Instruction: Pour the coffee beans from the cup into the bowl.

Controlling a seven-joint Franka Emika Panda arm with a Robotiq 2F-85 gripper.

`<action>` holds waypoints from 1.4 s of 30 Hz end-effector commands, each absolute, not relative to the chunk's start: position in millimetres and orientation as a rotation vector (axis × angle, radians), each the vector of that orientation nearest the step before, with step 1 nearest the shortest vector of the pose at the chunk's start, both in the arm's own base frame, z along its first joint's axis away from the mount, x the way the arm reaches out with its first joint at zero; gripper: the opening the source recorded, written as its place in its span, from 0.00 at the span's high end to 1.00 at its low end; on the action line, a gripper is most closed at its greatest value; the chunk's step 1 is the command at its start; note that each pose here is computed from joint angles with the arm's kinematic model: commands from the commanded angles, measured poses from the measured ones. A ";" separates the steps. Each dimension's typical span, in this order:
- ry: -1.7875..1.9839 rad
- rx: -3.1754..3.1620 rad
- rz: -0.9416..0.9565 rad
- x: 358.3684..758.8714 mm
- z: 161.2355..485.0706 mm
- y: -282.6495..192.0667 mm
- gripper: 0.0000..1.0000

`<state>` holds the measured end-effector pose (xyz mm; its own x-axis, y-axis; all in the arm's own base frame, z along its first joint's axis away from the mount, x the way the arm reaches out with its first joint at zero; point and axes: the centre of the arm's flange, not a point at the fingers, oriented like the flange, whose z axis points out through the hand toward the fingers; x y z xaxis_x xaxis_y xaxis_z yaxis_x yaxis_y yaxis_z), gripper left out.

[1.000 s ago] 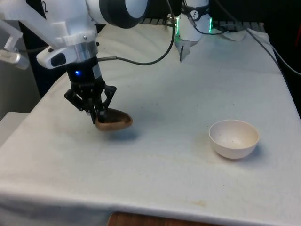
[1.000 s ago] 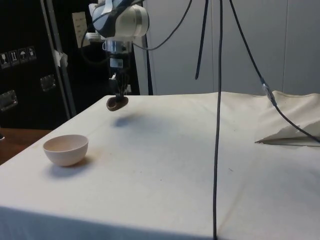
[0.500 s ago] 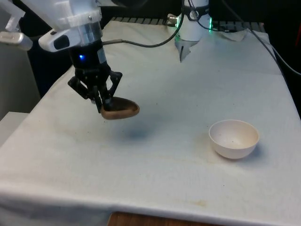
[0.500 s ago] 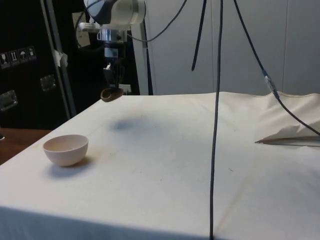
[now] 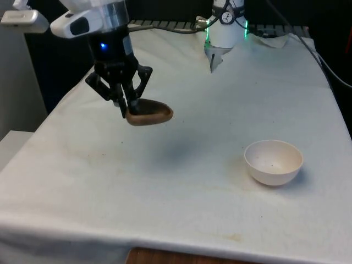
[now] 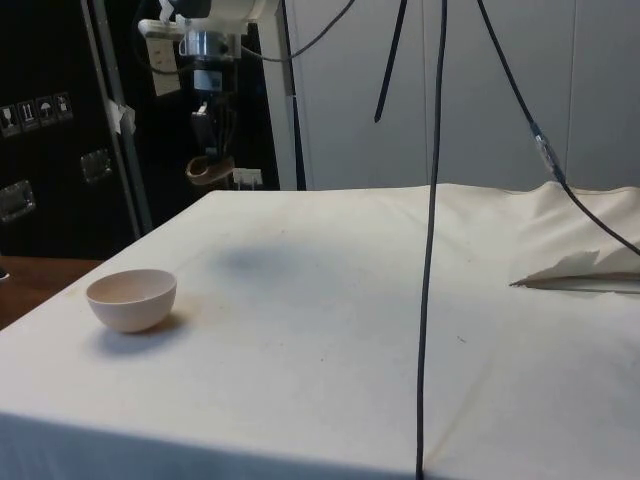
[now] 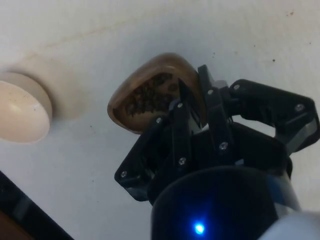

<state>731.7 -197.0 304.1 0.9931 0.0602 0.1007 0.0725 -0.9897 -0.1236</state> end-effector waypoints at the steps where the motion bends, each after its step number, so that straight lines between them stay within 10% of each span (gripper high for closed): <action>1: -0.099 -3.016 -0.147 731.8 309.9 -191.9 0.98; 42: -0.138 -3.081 -0.157 740.6 388.3 -110.2 0.98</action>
<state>741.5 -111.3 387.4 0.9903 0.0888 0.1067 0.0947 -0.9942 -0.0515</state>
